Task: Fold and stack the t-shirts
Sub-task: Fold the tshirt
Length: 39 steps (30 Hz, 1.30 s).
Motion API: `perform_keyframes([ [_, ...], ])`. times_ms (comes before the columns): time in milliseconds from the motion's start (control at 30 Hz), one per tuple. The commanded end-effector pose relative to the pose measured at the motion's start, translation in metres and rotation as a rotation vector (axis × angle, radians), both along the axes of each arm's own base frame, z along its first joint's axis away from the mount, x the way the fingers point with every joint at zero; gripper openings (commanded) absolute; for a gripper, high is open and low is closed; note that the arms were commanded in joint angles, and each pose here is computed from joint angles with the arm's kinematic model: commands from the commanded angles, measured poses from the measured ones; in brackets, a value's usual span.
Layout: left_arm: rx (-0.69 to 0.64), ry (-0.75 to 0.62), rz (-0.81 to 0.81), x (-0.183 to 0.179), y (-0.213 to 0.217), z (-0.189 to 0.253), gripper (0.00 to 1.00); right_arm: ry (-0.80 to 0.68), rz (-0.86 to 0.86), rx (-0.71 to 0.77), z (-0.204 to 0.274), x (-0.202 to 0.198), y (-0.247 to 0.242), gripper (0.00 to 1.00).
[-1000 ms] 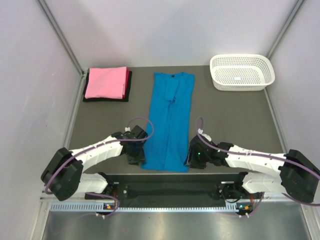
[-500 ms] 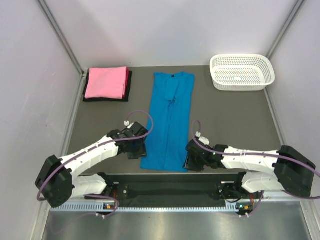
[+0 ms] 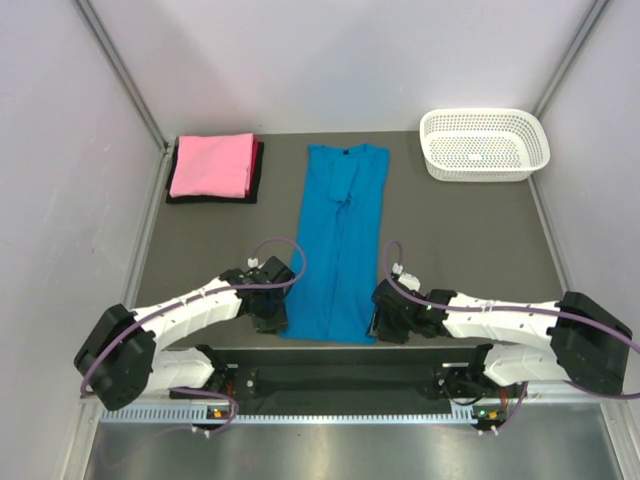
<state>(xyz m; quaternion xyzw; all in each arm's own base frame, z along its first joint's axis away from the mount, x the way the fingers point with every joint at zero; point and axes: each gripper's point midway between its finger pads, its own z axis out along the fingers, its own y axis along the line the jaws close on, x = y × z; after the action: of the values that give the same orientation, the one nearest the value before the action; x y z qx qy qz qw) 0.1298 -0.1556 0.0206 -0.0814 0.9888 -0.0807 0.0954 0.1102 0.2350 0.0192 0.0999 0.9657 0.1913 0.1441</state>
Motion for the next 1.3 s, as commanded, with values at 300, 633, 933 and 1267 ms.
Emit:
perform_keyframes([
  [300,-0.145,0.001,-0.041,-0.014,-0.037,0.011,0.0,-0.02,-0.002,0.036,0.004,-0.012,-0.012,0.0],
  [633,-0.098,-0.057,-0.069,-0.006,-0.054,0.036,0.0,-0.088,-0.009,0.025,0.033,-0.004,-0.021,0.0],
  [933,-0.12,-0.129,-0.079,0.059,-0.066,0.061,0.0,-0.273,0.092,-0.026,0.079,0.066,0.001,0.0],
  [1267,-0.113,-0.204,-0.007,0.208,-0.057,0.07,0.0,-0.387,0.178,-0.09,0.108,0.207,0.002,0.0],
])
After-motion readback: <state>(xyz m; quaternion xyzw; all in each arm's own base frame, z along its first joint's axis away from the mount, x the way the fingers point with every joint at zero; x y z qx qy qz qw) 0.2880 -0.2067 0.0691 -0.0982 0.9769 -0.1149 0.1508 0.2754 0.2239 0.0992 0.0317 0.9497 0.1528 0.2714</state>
